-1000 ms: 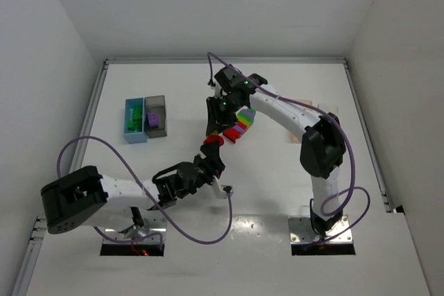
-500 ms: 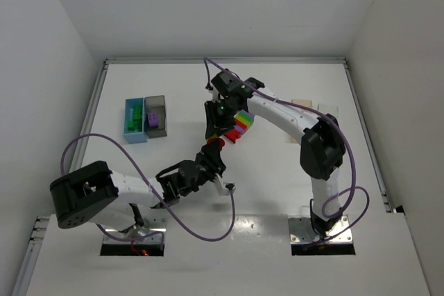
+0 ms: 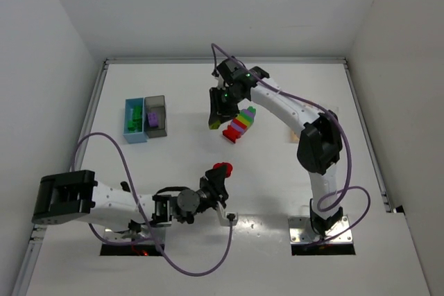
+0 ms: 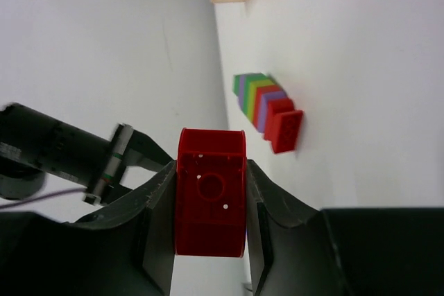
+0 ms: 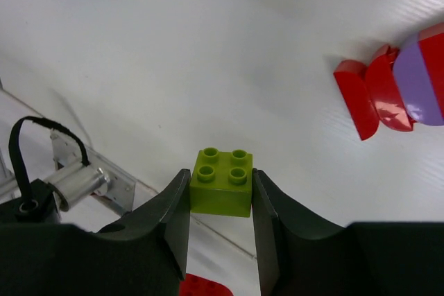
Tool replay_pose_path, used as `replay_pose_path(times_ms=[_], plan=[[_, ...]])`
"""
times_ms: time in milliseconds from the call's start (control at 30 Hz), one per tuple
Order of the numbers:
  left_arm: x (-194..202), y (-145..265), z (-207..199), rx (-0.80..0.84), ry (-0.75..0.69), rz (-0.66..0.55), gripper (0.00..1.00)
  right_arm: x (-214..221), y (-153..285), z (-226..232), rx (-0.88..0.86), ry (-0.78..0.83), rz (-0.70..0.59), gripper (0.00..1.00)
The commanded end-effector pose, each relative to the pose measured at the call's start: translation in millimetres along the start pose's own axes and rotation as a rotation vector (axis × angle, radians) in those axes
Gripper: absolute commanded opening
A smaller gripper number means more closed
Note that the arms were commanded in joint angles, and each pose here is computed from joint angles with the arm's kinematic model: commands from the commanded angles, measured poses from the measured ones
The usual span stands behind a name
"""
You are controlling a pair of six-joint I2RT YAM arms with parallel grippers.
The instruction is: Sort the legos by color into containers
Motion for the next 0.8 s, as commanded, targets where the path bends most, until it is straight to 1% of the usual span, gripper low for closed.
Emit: replay_pose_path(times_ms=[0,33,67,100,133,167,200,233,267,300,333,367,400,433,467,500,533,567,600,633,667,700,767], plan=[[4.4,4.2,0.5,-0.003,0.126,0.096,0.0,-16.0,4.2,-1.3,0.025,0.011,-0.059,0.0],[-1.6,-2.7,14.9,-0.023,0.183,0.1,0.0,-16.5,4.1,-2.4,0.033,0.011,-0.062,0.0],[2.1,-5.8,19.5,-0.039,0.279,0.135,0.0,-20.8,10.5,-8.7,0.065,0.027,-0.089,0.0],[3.9,-7.8,18.5,-0.009,0.306,0.164,0.0,-22.8,14.1,-10.8,0.088,0.038,-0.106,0.0],[3.7,-11.0,24.5,-0.015,0.361,0.179,0.0,-24.7,17.1,-14.0,0.116,0.051,-0.128,0.0],[-2.1,-17.0,43.2,-0.05,0.44,0.177,0.01,-35.1,31.0,-22.0,0.171,0.057,-0.194,0.0],[3.4,-22.2,47.1,-0.07,0.569,0.213,0.02,-39.2,38.6,-31.1,0.205,0.066,-0.222,0.0],[8.3,-23.4,47.4,-0.044,0.619,0.254,0.04,-39.3,42.8,-40.1,0.272,0.078,-0.247,0.0],[16.9,-33.1,58.2,-0.05,0.774,0.318,0.06,-41.5,57.5,-48.9,0.312,0.103,-0.297,0.0],[22.9,-37.7,65.8,-0.058,0.854,0.349,0.07,-44.2,68.0,-61.3,0.379,0.108,-0.337,0.0],[30.1,-41.4,72.8,-0.071,0.926,0.382,0.07,-44.0,76.3,-64.1,0.409,0.128,-0.368,0.0],[47.0,-46.8,96.1,-0.153,1.07,0.421,0.07,-41.5,79.8,-82.0,0.459,0.154,-0.389,0.0],[58.3,-45.7,94.6,-0.134,1.112,0.475,0.08,-42.3,103.6,-81.0,0.499,0.178,-0.458,0.0],[64.0,-47.3,100.0,-0.123,1.175,0.472,0.08,-41.6,113.9,-89.1,0.53,0.188,-0.482,0.0],[71.0,-50.3,114.7,-0.146,1.232,0.477,0.08,-37.5,116.8,-99.8,0.565,0.2,-0.497,0.0],[92.6,-48.9,121.0,-0.192,1.318,0.524,0.08,-35.6,126.0,-104.3,0.614,0.237,-0.512,0.0],[100.4,-50.4,115.3,-0.148,1.356,0.562,0.08,-33.3,142.1,-107.8,0.639,0.245,-0.543,0.0],[106.6,-53.1,130.0,-0.167,1.4,0.558,0.08,-26.3,142.4,-116.1,0.667,0.252,-0.529,0.0],[127.6,-50.7,136.1,-0.204,1.464,0.593,0.08,-22.0,148.0,-125.2,0.7,0.265,-0.517,0.0],[131.9,-54.2,132.8,-0.148,1.512,0.596,0.08,-11.8,151.9,-133.3,0.728,0.264,-0.503,0.0],[136.8,-56.3,145.5,-0.157,1.551,0.572,0.08,-8.9,155.4,-138.6,0.746,0.263,-0.506,0.0],[152.6,-53.2,150.7,-0.183,1.598,0.585,0.08,-4.0,161.5,-148.8,0.779,0.258,-0.497,0.0],[158.4,-55.2,153.5,-0.155,1.634,0.572,0.08,8.7,166.5,-159.9,0.801,0.257,-0.484,0.0]])
Point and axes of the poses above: each gripper's point midway between its finger pads, its own y axis back along the fingers, its own z axis along the line the jaws close on, x = y × z, the point moved 5 cm from there along y, back along the fingers, and after that the axes turned 7 degrees about y, right-handed, at the moved point
